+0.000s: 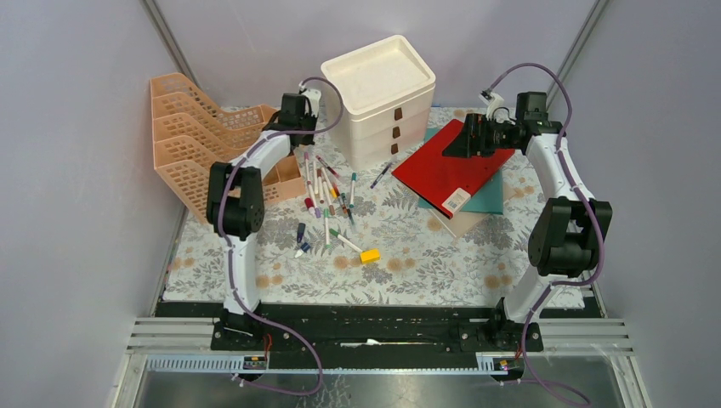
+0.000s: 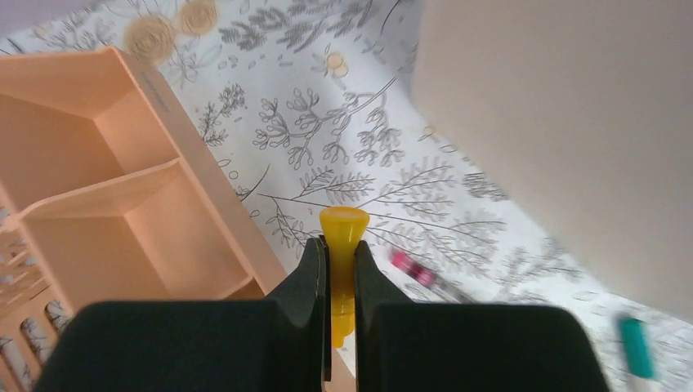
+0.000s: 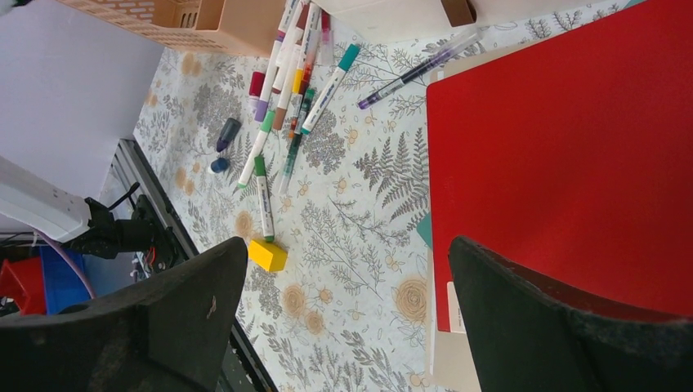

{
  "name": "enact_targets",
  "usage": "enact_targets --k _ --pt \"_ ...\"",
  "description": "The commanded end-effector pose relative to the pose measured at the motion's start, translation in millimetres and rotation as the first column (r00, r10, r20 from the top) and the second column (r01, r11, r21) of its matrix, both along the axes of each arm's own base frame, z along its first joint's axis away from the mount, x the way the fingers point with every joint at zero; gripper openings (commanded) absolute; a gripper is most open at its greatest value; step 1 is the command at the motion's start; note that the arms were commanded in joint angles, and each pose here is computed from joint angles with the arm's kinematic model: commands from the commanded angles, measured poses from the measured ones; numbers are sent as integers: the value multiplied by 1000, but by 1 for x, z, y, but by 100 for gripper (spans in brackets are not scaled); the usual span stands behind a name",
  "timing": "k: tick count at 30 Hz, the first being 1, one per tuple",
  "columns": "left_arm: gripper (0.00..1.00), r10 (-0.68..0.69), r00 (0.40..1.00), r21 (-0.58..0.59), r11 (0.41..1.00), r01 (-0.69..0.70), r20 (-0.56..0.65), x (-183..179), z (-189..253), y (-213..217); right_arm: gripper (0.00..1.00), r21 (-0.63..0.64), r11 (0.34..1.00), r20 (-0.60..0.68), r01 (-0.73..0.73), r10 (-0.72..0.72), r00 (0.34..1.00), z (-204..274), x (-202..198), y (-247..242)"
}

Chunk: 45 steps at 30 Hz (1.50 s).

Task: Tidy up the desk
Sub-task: Pick up the stationery from the center of the board, then open the drawer in the storage box.

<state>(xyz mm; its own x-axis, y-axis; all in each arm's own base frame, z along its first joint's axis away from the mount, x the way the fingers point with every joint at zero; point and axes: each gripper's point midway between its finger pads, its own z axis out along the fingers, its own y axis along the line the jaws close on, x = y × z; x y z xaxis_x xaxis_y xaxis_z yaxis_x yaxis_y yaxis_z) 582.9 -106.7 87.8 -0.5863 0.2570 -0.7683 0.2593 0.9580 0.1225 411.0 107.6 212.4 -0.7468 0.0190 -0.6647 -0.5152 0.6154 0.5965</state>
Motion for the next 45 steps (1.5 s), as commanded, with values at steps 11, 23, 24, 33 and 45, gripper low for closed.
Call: enact_targets --k 11,23,24,33,45 --pt "0 71 989 -439 898 -6 131 -73 127 -32 100 -70 984 257 -166 178 950 30 -17 26" --pt "0 83 988 -682 731 29 130 -147 159 -47 99 -134 987 681 91 25 732 50 56 77" --pt "0 85 987 -683 730 33 138 -153 161 -46 98 -131 986 697 102 19 717 51 59 84" --pt "0 109 977 -665 746 41 183 -192 163 -32 73 -84 971 692 223 -105 715 47 104 122" --pt "0 101 971 -642 764 62 215 -195 172 -29 59 -99 953 659 288 -154 737 34 133 128"
